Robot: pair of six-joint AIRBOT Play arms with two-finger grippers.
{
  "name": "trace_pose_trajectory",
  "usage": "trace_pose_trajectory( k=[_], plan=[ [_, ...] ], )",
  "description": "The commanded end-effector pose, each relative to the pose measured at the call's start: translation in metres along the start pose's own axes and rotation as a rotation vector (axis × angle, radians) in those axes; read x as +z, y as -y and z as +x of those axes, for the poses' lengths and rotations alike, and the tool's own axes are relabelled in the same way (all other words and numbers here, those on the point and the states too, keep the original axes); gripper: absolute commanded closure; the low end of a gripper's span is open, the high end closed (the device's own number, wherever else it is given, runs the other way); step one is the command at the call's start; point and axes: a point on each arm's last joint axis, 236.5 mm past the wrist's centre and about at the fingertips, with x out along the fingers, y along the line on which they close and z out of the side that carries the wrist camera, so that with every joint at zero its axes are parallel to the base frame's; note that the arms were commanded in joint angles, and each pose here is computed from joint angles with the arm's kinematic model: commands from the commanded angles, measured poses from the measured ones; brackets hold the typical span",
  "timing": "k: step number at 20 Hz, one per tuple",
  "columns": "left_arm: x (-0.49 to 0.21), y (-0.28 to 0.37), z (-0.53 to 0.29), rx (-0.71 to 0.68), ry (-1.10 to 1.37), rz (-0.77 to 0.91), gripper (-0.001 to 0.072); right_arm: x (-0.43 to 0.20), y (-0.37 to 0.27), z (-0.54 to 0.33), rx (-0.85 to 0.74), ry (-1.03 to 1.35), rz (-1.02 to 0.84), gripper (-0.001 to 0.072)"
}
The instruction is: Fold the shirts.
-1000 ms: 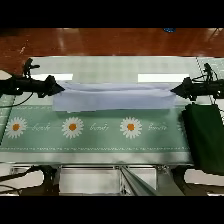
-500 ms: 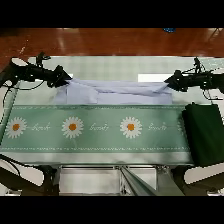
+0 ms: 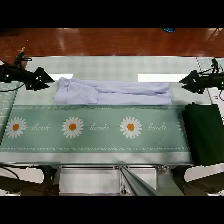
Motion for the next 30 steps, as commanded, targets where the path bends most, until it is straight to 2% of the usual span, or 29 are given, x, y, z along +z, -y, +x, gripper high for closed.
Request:
trace_pose_trajectory(
  k=[1,3,6,9,11,13,14,15,16,20,22,25,30],
  plan=[
    [0.013,0.012,-0.032,0.060,0.288,0.046,0.0199,-0.022,0.019,0.007,-0.042,-0.072,0.003,0.0299],
    [-0.008,0.031,-0.029,0.056,0.355,0.083,0.0199,-0.035,0.017,0.022,-0.032,-0.129,0.001,0.0299],
    [-0.042,0.054,-0.010,0.033,0.294,0.141,0.0200,-0.049,0.007,0.047,-0.018,-0.188,-0.026,0.0299],
    [-0.054,0.076,0.003,0.013,0.267,0.193,0.0200,-0.060,-0.027,0.072,0.072,-0.217,-0.047,0.0300],
    [-0.060,0.088,0.008,0.001,0.259,0.221,0.0200,-0.066,-0.047,0.082,0.090,-0.228,-0.083,0.0335],
    [-0.062,0.096,0.012,-0.006,0.260,0.240,0.0203,-0.072,-0.064,0.083,0.106,-0.253,-0.123,0.0667],
    [-0.064,0.099,0.013,-0.009,0.256,0.247,0.0289,-0.073,-0.072,0.078,0.110,-0.254,-0.145,0.0689],
    [-0.066,0.102,0.013,-0.018,0.252,0.246,0.0576,-0.071,-0.079,0.069,0.110,-0.242,-0.166,0.0689],
    [-0.067,0.104,0.014,-0.027,0.249,0.241,0.0685,-0.072,-0.084,0.056,0.096,-0.232,-0.200,0.0689],
    [-0.087,0.132,0.025,-0.065,0.200,0.296,0.0691,-0.086,-0.095,-0.006,-0.022,-0.158,-0.309,0.0689],
    [-0.097,0.153,0.038,-0.081,0.170,0.401,0.0691,-0.109,-0.107,-0.035,-0.027,-0.094,-0.355,0.0689],
    [-0.113,0.191,0.074,-0.158,0.089,0.386,0.0692,-0.159,-0.118,-0.068,-0.001,-0.028,-0.372,0.0689],
    [-0.217,0.265,0.150,-0.223,-0.240,0.560,0.0692,-0.209,-0.149,-0.114,0.092,0.106,-0.380,0.0689]
  ],
)
